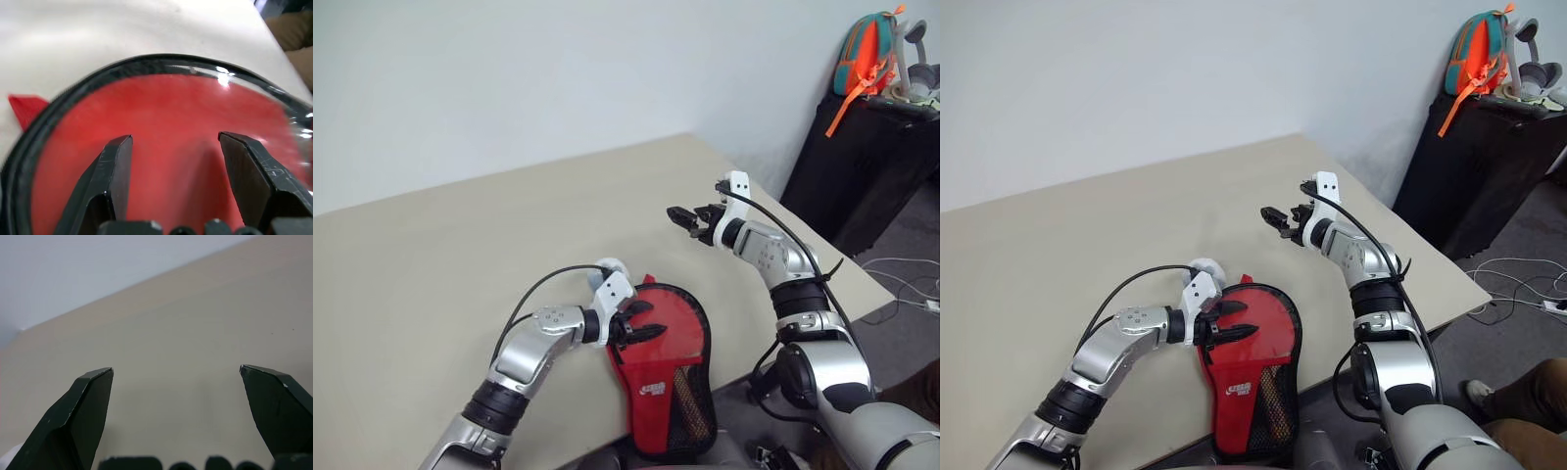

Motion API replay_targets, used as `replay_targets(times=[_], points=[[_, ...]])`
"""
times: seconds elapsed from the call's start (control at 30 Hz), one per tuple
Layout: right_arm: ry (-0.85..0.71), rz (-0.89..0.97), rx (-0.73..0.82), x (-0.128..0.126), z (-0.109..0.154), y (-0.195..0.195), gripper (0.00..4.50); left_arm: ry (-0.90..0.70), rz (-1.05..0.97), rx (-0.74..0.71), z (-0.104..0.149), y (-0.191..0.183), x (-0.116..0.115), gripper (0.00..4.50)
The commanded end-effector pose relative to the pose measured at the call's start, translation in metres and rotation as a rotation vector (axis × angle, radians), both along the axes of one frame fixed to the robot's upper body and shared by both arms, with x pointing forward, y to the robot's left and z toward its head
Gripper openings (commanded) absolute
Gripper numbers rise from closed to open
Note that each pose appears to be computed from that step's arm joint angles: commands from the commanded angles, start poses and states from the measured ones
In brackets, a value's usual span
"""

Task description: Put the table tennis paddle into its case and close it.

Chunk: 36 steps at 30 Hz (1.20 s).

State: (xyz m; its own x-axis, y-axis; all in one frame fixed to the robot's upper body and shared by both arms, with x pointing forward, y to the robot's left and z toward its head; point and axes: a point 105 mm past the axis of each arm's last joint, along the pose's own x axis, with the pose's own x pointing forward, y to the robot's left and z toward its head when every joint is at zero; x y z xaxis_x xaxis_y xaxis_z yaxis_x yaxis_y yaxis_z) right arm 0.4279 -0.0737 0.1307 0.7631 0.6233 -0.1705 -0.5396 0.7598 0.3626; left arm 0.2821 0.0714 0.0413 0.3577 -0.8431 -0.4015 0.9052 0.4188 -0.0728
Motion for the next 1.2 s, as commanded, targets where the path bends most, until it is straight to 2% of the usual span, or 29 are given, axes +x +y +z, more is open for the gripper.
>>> replay_targets(times=[0.03,0.17,0.43,0.67,0.97,1.17,1.2], points=[[-0.082,0.084,0.019,-0.001,0.03,0.015,4.5,0.036,-0.043,0.098,-0.021,0.01,-0.011,2.92],[-0.091,0.18,0.041,-0.006,0.039,0.031,4.5,0.094,-0.098,0.118,-0.023,0.022,-0.024,2.92],[-0.03,0.411,0.026,-0.025,0.026,0.074,4.5,0.167,-0.183,0.114,-0.023,0.031,-0.043,2.92],[0.086,0.619,-0.033,-0.055,-0.007,0.118,4.5,0.162,-0.181,0.131,-0.039,0.027,-0.046,2.92],[0.097,0.751,-0.164,-0.076,-0.029,0.13,4.5,0.134,-0.147,0.122,-0.034,0.018,-0.045,2.92],[0.049,0.751,-0.288,-0.076,-0.041,0.127,4.5,0.112,-0.125,0.133,-0.03,0.015,-0.04,2.92],[0.04,0.746,-0.306,-0.075,-0.042,0.126,4.32,0.111,-0.124,0.135,-0.03,0.015,-0.039,2.95]])
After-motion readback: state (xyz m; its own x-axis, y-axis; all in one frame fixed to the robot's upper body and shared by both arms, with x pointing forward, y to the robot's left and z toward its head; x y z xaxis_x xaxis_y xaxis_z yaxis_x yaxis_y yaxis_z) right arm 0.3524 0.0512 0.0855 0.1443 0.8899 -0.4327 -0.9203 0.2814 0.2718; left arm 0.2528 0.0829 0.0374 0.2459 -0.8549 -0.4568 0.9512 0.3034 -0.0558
